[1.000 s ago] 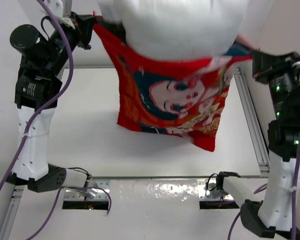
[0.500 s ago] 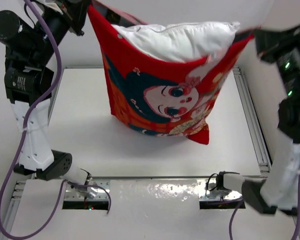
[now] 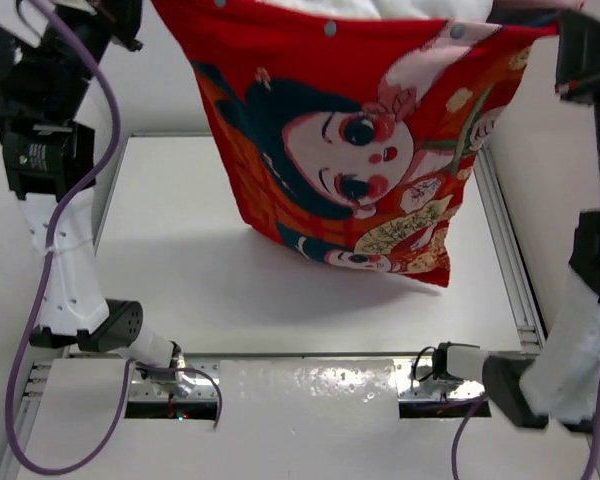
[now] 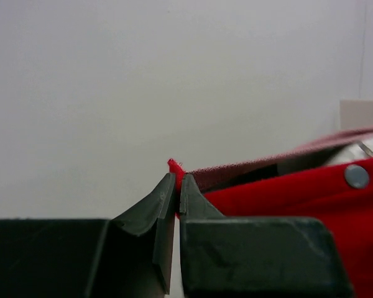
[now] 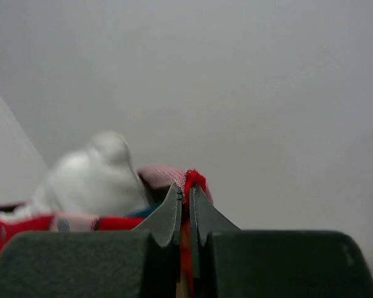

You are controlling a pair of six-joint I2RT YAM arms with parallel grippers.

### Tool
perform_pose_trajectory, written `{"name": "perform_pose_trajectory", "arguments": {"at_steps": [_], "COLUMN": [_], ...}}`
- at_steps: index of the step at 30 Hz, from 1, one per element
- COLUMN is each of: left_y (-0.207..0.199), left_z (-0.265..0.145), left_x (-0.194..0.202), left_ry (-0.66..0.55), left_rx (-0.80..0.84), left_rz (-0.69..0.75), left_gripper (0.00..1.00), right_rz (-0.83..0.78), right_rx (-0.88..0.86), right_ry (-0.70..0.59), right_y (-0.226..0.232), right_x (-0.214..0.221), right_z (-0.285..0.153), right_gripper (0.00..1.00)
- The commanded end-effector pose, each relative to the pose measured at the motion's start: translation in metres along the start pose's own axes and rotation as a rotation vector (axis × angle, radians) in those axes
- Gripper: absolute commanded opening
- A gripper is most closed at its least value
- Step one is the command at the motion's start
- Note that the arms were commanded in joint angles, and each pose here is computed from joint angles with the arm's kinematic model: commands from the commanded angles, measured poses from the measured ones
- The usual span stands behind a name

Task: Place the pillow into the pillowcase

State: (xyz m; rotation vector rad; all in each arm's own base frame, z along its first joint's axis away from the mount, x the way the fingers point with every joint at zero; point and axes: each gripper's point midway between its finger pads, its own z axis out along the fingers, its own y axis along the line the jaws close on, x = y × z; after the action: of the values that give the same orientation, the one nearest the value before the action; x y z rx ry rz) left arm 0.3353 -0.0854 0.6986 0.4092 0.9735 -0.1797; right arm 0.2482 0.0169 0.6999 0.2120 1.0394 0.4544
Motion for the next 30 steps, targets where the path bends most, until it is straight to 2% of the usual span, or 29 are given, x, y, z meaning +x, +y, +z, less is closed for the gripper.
{"name": "perform_pose_trajectory", "arguments": {"at_steps": [1,2,3,4,5,6,7,8,10,11,12,13,14,15,16,17,18,19,20,21,22,23,24,25,26,27,28,29,30], "left_y": [-0.003,-0.010,-0.011,0.005,0.020,0.035,0.048,0.048,0.034,0.030,0.028,0.012,0.010,0.010,0.033,0.056,0.063,0.065,0.069,0.050,0.057,0.050,0.024,0.022,0.027,0.064,0.084,0.093,0.112], "left_z": [-0.039,-0.030,-0.029,-0.028,-0.020,-0.028,-0.018,-0.030,-0.058,-0.059,-0.056,-0.048,-0.046,-0.043,-0.036,-0.036,-0.033,-0.039,-0.045,-0.065,-0.052,-0.051,-0.058,-0.054,-0.046,-0.038,-0.036,-0.043,-0.029], "left_x": [-0.083,-0.014,0.011,0.020,0.026,-0.050,-0.062,-0.107,-0.151,-0.145,-0.121,-0.067,-0.026,0.002,0.010,-0.005,-0.033,-0.095,-0.117,-0.151,-0.110,-0.087,-0.072,-0.033,0.014,0.039,0.055,-0.036,-0.025], "left_ry": [-0.191,-0.021,0.027,0.037,0.038,-0.120,-0.163,-0.277,-0.375,-0.370,-0.294,-0.156,-0.054,-0.001,0.005,-0.014,-0.072,-0.218,-0.270,-0.338,-0.277,-0.228,-0.182,-0.097,-0.006,0.040,0.099,-0.070,-0.063], "left_rx": [-0.001,0.033,0.031,-0.056,-0.112,-0.161,-0.181,-0.195,-0.186,-0.163,-0.134,-0.025,-0.006,-0.009,-0.118,-0.210,-0.222,-0.241,-0.260,-0.234,-0.212,-0.170,-0.063,-0.036,-0.054,-0.217,-0.303,-0.351,-0.361], "left_rz": [0.017,-0.082,-0.123,-0.130,-0.111,-0.011,0.080,0.171,0.255,0.230,0.184,0.066,-0.005,-0.044,-0.046,-0.002,0.045,0.138,0.224,0.273,0.227,0.161,0.099,0.028,-0.042,-0.043,-0.066,0.017,0.024], "left_gripper": [0.00,0.00,0.00,0.00,0.00,0.00,0.00,0.00,0.00,0.00,0.00,0.00,0.00,0.00,0.00,0.00,0.00,0.00,0.00,0.00,0.00,0.00,0.00,0.00,0.00,0.00,0.00,0.00,0.00], "right_rz": [0.026,0.102,0.147,0.182,0.119,0.066,0.015,-0.045,-0.049,-0.038,-0.021,0.027,0.091,0.131,0.170,0.119,0.073,0.026,-0.015,-0.028,-0.027,-0.031,-0.029,0.026,0.043,0.082,0.029,-0.026,-0.046], "right_rx": [-0.033,0.101,0.109,0.173,0.103,0.048,0.073,-0.060,-0.071,-0.019,0.023,-0.014,0.086,0.110,0.176,0.140,0.084,0.048,-0.045,-0.052,-0.029,-0.019,-0.011,0.148,0.148,0.234,0.251,0.232,0.219], "right_ry": [-0.249,-0.075,-0.070,0.029,-0.056,-0.101,-0.042,-0.281,-0.355,-0.279,-0.205,-0.258,-0.137,-0.107,-0.014,-0.026,-0.069,-0.121,-0.268,-0.314,-0.299,-0.290,-0.285,-0.072,-0.095,0.006,-0.051,-0.033,-0.026], "right_y": [0.020,-0.049,-0.055,-0.073,-0.039,-0.016,-0.029,0.036,0.045,0.028,0.009,0.008,-0.043,-0.057,-0.071,-0.054,-0.033,-0.017,0.024,0.034,0.029,0.035,0.027,-0.058,-0.066,-0.091,-0.077,-0.068,-0.066], "right_x": [-0.047,0.056,0.067,0.096,0.039,0.004,0.013,-0.088,-0.111,-0.085,-0.052,-0.044,0.036,0.056,0.080,0.049,0.018,-0.012,-0.076,-0.095,-0.091,-0.091,-0.077,0.041,0.053,0.087,0.045,0.033,0.025], "right_z": [-0.064,-0.044,-0.048,-0.039,-0.036,-0.030,0.006,-0.025,-0.027,-0.028,-0.030,-0.038,-0.045,-0.041,-0.038,-0.021,-0.013,-0.006,-0.010,-0.018,-0.018,-0.048,-0.055,-0.028,-0.038,-0.039,-0.038,-0.031,-0.013], "right_gripper": [0.00,0.00,0.00,0.00,0.00,0.00,0.00,0.00,0.00,0.00,0.00,0.00,0.00,0.00,0.00,0.00,0.00,0.00,0.00,0.00,0.00,0.00,0.00,0.00,0.00,0.00,0.00,0.00,0.00]}}
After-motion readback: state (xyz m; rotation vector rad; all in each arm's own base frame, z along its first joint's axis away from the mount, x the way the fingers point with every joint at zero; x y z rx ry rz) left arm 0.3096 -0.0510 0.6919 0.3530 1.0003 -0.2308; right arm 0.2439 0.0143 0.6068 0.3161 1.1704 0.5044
